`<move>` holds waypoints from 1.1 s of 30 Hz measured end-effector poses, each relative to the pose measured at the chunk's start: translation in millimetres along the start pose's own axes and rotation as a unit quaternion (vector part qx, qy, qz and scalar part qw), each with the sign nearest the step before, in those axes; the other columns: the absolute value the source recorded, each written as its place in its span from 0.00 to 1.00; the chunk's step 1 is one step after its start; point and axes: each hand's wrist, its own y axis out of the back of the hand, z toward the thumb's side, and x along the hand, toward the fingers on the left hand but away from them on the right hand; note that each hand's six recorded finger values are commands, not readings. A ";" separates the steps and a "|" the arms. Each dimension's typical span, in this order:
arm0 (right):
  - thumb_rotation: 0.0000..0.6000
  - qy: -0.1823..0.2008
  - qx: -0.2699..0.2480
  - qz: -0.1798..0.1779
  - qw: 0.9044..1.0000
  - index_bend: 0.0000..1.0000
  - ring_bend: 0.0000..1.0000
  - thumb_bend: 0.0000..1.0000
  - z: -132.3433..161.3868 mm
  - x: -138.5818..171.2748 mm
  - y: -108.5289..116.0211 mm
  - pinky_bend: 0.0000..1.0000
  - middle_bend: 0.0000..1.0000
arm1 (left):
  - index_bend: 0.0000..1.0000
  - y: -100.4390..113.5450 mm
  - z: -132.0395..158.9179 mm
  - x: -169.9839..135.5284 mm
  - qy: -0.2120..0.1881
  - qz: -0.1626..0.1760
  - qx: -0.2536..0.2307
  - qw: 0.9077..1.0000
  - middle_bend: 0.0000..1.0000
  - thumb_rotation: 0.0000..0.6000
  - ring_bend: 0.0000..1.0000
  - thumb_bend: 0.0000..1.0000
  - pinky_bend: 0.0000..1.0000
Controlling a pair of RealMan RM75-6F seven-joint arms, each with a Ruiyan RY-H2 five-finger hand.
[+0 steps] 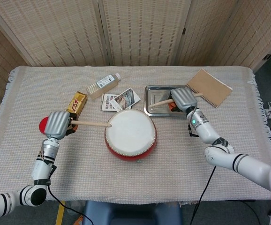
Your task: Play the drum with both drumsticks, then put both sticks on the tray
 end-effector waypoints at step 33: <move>1.00 -0.112 0.046 0.117 0.986 0.41 0.29 0.37 -19.3 -74.6 -58.2 0.43 0.47 | 1.00 7.6 -28.9 -16.1 0.023 -0.003 -0.022 0.999 1.00 1.00 1.00 0.79 1.00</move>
